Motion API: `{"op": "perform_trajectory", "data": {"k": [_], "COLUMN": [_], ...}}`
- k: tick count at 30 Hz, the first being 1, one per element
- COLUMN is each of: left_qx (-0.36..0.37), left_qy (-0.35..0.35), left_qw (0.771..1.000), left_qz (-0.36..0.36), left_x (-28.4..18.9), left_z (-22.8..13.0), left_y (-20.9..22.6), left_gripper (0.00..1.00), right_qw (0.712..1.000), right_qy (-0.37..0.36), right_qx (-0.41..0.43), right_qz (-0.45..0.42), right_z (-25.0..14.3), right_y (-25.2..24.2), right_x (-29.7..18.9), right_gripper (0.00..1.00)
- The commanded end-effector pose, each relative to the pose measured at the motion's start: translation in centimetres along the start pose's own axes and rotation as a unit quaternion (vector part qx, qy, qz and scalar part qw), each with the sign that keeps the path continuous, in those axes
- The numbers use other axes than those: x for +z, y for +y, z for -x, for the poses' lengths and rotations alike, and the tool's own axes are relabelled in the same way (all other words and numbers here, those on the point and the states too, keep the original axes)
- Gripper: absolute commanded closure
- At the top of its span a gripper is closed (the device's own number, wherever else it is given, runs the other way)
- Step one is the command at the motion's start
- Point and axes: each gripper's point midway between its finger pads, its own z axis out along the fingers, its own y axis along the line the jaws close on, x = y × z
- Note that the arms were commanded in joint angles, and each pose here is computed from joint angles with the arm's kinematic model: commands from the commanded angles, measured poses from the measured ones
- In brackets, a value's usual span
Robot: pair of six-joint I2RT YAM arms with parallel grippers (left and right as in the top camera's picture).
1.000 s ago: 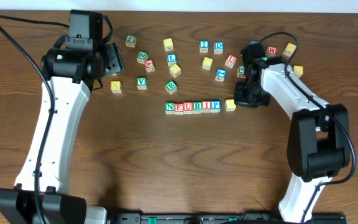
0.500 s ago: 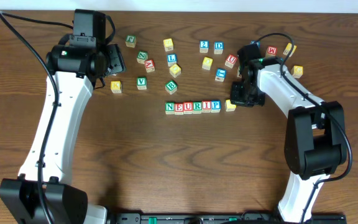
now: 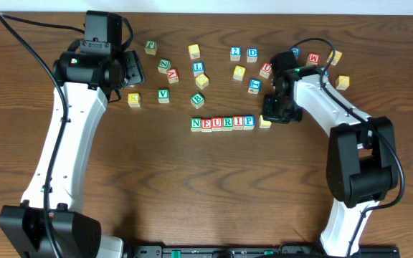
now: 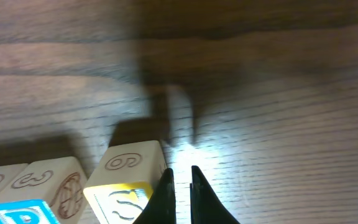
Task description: Spell out NEURIPS
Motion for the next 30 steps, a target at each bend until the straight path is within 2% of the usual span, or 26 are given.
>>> {"op": "perform_trajectory", "data": {"k": [1, 13, 22, 30], "left_qx": [-0.006, -0.006, -0.006, -0.006], "left_qy": [0.0, 0.001, 0.001, 0.001], "left_qw": [1.0, 1.0, 1.0, 1.0], "left_qz": [0.008, 0.008, 0.008, 0.008], "left_x": [0.4, 0.5, 0.5, 0.5], "left_z": [0.2, 0.1, 0.1, 0.1], "left_y": [0.3, 0.3, 0.3, 0.3], "left_gripper": [0.31, 0.3, 0.3, 0.3], "right_qw": [1.0, 1.0, 0.995, 0.994], "right_qy": [0.008, 0.001, -0.015, -0.02], "right_qx": [-0.015, -0.029, -0.094, -0.108], "right_qz": [0.001, 0.005, 0.011, 0.009], "right_z": [-0.6, -0.6, -0.1, -0.1], "right_y": [0.7, 1.8, 2.7, 3.0], "right_x": [0.6, 0.6, 0.6, 0.7], "right_gripper": [0.95, 0.95, 0.94, 0.94]}}
